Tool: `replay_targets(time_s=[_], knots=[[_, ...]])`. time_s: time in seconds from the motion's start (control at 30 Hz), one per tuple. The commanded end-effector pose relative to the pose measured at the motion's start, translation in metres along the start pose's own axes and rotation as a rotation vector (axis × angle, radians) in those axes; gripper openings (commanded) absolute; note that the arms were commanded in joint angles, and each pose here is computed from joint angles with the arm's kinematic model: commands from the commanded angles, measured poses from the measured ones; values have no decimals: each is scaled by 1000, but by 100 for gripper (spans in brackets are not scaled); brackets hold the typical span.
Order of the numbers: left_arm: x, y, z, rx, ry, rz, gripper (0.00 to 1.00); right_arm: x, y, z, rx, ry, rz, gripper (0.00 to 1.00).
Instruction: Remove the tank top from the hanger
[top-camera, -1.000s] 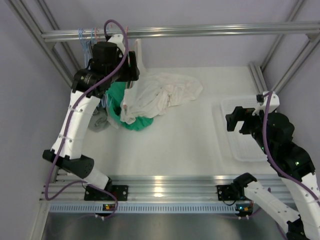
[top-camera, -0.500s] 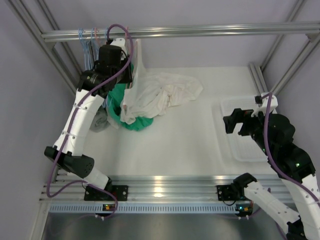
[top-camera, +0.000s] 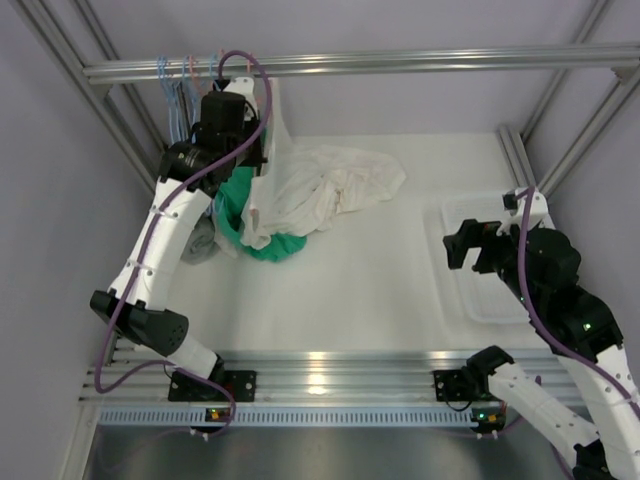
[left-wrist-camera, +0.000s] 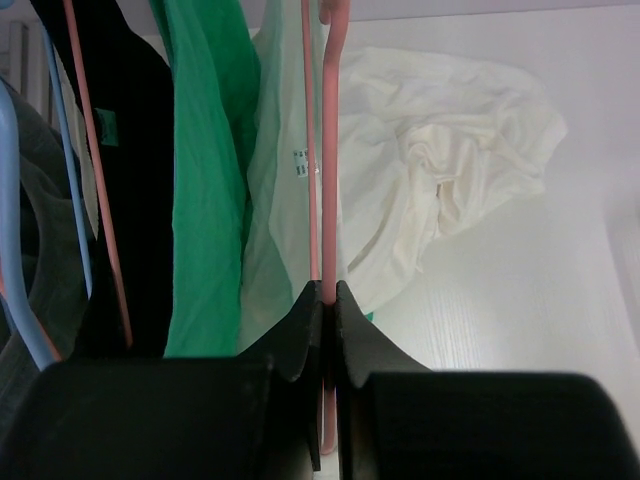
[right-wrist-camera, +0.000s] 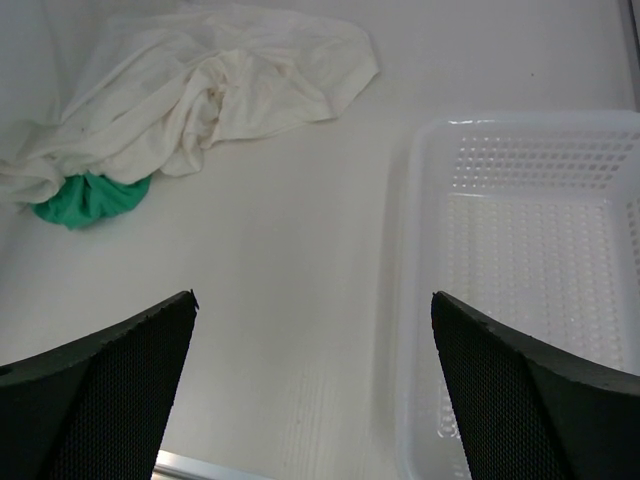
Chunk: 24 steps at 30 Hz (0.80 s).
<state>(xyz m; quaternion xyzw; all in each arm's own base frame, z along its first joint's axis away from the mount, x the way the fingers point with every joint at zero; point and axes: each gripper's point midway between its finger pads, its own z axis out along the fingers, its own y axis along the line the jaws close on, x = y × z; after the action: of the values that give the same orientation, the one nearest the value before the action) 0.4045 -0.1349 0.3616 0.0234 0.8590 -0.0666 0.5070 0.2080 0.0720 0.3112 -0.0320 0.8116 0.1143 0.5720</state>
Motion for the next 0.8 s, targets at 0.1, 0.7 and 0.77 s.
replay_targets(time_s=[0.1, 0.7, 0.77], knots=[[-51, -19, -37, 115, -176, -9, 0, -5, 10, 9, -44, -41, 14, 99], [-15, -29, -89, 249, -151, -53, 0, -11, 33, 24, -147, -61, 29, 99], [-8, -38, -109, 330, -153, -53, 0, -15, 47, 27, -219, -60, 30, 99]])
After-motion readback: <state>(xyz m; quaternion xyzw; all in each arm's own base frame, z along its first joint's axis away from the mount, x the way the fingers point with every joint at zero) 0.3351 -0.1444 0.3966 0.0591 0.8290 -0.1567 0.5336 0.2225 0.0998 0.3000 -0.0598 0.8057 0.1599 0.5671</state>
